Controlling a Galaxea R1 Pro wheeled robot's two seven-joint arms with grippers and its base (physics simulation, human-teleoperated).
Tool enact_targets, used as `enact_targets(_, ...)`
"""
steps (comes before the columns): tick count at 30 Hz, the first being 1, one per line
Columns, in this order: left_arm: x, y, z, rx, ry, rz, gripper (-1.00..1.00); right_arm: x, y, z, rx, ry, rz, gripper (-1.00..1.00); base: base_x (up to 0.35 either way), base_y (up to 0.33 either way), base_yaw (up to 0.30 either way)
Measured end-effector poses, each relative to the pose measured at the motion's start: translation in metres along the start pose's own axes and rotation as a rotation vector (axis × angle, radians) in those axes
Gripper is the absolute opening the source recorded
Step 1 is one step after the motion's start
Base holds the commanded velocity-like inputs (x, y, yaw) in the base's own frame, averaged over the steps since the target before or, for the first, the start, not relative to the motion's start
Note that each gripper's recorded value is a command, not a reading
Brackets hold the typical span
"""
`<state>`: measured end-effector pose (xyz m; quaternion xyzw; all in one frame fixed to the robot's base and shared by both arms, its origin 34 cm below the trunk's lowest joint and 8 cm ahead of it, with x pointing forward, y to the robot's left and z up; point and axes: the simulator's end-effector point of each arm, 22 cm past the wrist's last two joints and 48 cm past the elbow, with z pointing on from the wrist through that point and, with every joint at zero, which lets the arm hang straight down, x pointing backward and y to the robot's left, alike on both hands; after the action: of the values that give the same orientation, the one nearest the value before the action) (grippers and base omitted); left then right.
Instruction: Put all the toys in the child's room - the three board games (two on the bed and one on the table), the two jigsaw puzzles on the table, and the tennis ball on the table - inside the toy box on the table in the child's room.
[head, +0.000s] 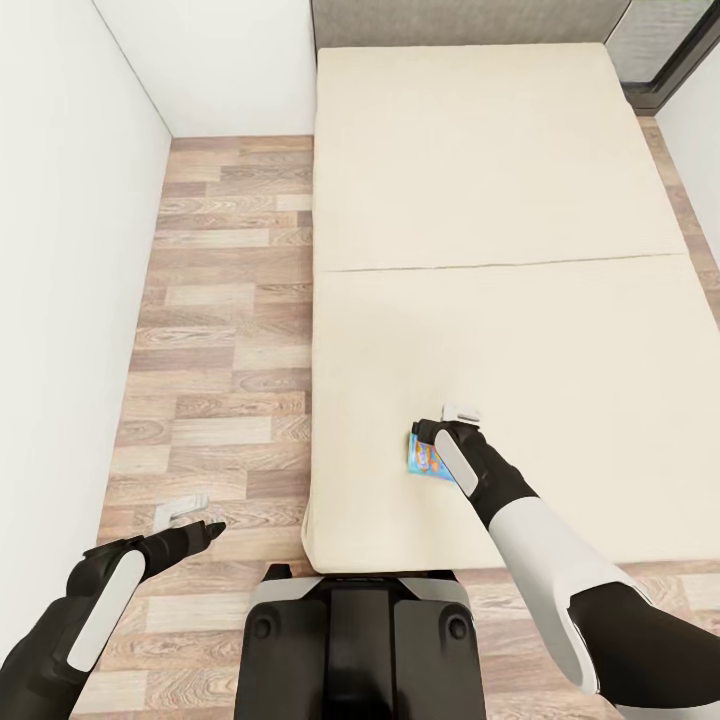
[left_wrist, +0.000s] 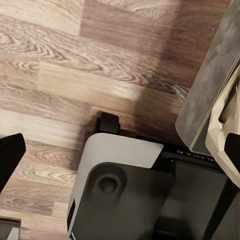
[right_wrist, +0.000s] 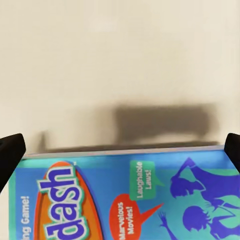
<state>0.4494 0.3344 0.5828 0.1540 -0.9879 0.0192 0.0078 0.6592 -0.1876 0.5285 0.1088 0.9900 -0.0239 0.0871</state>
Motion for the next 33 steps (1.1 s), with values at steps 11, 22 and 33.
enact_targets(11,0.0000,0.0002,0.0003,-0.001,0.001,0.000,1.00,-0.0035,0.0026,-0.0007,-0.010,-0.007,0.013,1.00,-0.181,0.000,0.000)
enact_targets(22,0.0004,-0.0004,0.0004,0.000,0.001,0.001,1.00,-0.0034,0.0022,-0.0006,-0.009,-0.009,0.012,1.00,-0.106,0.000,0.000)
enact_targets(33,0.0005,-0.0011,0.0005,0.001,0.002,0.001,1.00,-0.0034,0.0021,-0.0004,-0.009,-0.009,0.012,1.00,-0.178,0.000,0.000)
